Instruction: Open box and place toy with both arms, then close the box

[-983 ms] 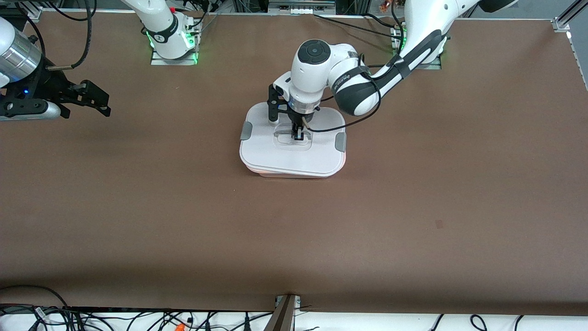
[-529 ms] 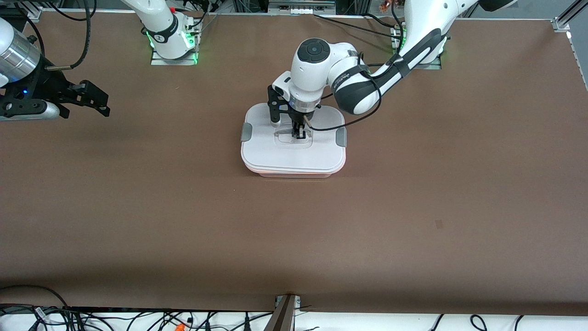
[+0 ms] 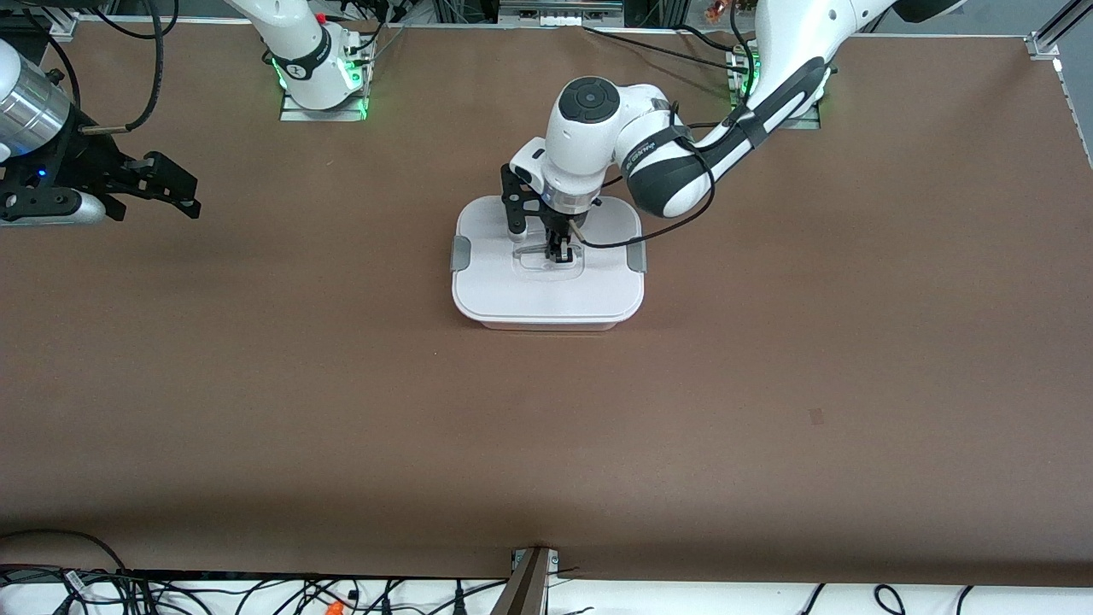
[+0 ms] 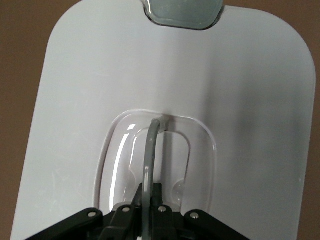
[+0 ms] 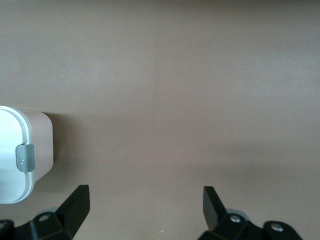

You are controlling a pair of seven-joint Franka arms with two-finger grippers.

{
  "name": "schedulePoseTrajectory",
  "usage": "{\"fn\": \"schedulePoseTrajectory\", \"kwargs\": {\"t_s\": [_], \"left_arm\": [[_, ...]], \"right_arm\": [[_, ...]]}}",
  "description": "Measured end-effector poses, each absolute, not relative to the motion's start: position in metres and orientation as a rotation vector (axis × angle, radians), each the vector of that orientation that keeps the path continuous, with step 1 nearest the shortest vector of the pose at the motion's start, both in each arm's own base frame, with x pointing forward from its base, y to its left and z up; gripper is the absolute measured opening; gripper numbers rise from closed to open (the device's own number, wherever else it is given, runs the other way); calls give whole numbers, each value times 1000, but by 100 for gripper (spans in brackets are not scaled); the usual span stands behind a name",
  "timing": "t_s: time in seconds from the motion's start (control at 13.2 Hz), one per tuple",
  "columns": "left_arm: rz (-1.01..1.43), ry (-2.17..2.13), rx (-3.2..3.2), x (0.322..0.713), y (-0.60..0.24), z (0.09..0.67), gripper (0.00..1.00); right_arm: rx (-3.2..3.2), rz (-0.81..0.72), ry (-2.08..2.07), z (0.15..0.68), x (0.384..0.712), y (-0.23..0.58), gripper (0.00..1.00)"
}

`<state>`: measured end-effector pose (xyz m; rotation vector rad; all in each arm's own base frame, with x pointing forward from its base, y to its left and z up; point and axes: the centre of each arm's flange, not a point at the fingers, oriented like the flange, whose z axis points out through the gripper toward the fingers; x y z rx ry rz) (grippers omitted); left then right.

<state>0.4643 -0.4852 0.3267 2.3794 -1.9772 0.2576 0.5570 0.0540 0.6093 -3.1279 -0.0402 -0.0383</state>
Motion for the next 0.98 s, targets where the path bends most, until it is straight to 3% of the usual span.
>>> {"fn": "schedulePoseTrajectory", "kwargs": {"t_s": [0.15,0.23,0.83,0.98], "left_arm": [[258,-1976,2380,464,-485,327,7],[251,-1970,2388,465,-484,325,13],[254,-1875,2440,486,-460,340,96],[194,-1790,2470,491,-445,362,100]], "right_arm": [[-3129,-29,-21,606,559,47,100],[-3130,-24,-12,604,560,44,100],[-3130,-20,-3,603,561,41,100],[-3130,-21,-3,603,561,41,100]]}}
